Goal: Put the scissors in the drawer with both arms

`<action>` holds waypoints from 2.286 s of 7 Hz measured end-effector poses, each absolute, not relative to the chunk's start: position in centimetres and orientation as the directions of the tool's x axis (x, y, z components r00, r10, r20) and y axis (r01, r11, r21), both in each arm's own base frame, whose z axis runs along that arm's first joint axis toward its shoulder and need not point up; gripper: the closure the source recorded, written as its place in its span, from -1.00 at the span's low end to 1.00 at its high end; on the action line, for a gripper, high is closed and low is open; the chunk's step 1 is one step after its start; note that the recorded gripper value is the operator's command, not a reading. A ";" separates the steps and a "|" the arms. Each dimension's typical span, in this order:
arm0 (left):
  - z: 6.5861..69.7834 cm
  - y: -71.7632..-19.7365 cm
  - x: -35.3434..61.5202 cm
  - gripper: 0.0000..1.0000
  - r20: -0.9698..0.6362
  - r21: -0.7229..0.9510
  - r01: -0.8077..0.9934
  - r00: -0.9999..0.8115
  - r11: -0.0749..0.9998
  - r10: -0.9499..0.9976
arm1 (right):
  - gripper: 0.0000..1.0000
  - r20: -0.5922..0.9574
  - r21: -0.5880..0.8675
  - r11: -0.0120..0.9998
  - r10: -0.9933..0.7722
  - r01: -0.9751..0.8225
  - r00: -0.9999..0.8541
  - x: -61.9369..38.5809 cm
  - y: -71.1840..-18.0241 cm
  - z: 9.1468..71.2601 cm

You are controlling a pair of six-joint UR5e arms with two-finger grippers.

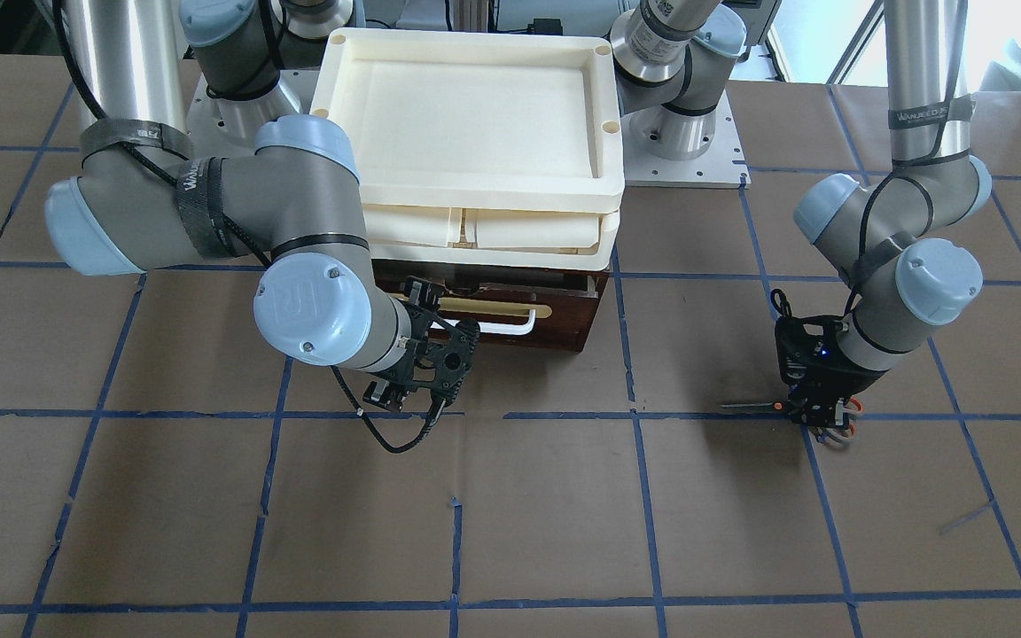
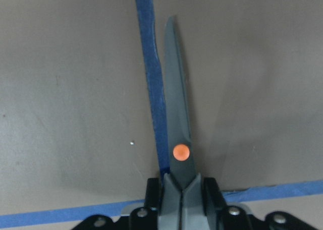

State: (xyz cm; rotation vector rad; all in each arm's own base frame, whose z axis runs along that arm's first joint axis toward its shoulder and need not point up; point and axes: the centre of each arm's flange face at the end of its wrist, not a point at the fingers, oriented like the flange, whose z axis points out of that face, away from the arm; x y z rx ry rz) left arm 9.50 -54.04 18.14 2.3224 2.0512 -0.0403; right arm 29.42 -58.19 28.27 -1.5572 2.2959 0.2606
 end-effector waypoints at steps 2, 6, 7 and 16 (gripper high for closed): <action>19.3 -54.5 9.7 0.64 -0.066 0.025 0.992 0.128 -0.126 0.990 | -1.00 -0.376 -0.051 0.374 -0.866 -0.926 -0.329 29.4 -58.7 28.0; 21.3 -55.0 9.2 0.64 -0.105 0.000 0.992 0.128 -0.129 0.986 | -1.00 -0.335 -0.072 0.373 -0.883 -0.925 -0.330 29.5 -61.4 28.8; 21.7 -54.9 9.0 0.64 -0.107 -0.001 0.992 0.125 -0.126 0.986 | -1.00 -0.329 -0.077 0.373 -0.885 -0.925 -0.330 29.4 -61.7 29.1; 30.3 -55.2 4.9 0.64 -0.090 -0.060 0.994 0.087 -0.092 0.992 | -1.00 -0.298 -0.101 0.370 -0.897 -0.924 -0.326 28.9 -65.6 29.0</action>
